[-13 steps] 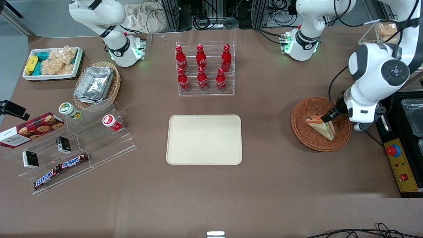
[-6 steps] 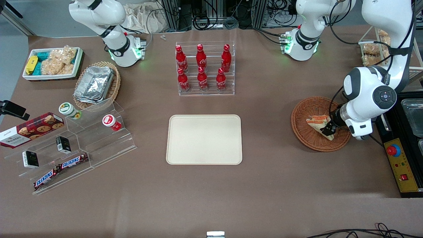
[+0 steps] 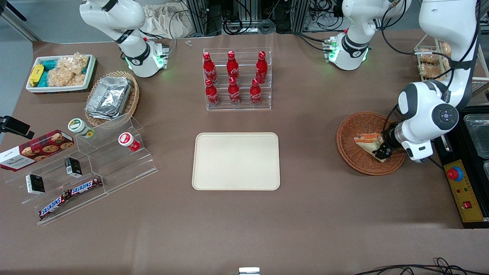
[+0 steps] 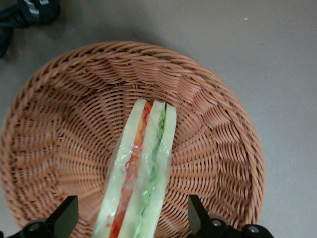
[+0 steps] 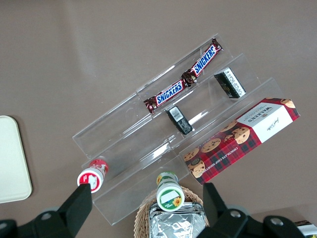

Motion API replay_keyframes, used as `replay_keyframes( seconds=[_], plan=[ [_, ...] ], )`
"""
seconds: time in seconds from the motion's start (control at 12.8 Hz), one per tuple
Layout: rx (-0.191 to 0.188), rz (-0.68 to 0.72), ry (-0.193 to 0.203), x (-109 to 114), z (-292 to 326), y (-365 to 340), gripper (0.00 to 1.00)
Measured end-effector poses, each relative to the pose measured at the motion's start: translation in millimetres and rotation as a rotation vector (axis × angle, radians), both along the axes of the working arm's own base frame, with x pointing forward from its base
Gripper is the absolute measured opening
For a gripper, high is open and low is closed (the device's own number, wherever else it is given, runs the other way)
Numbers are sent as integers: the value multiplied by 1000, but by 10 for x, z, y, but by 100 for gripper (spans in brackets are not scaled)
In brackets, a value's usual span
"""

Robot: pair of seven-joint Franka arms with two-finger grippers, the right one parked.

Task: Place sandwich from basket to tray
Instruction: 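Close the left gripper on the wrapped sandwich, then lift the sandwich and carry it with the left gripper over the cream tray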

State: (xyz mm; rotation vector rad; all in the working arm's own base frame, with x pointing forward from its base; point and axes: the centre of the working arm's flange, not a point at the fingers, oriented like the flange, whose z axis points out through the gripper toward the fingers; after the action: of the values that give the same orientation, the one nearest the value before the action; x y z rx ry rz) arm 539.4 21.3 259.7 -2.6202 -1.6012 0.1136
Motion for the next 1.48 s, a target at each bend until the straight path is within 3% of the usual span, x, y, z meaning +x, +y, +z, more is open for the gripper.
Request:
replay_keyframes(
  seconds=[0.16,0.31,0.55,0.7,0.94,1.09,1.25,1.48],
  plan=[
    [3,44,3,6,-143,-5,93],
    [7,96,-16,30,-175,-17,68],
    [7,110,-34,70,-121,-50,41],
    [4,100,-61,153,49,-100,34],
    [-2,43,-15,358,797,-436,20],
    [-17,-41,-8,521,1540,-965,16],
    [-60,-179,-23,531,2107,-1689,16],
    [-140,-450,-37,281,2145,-2853,16]
  ],
)
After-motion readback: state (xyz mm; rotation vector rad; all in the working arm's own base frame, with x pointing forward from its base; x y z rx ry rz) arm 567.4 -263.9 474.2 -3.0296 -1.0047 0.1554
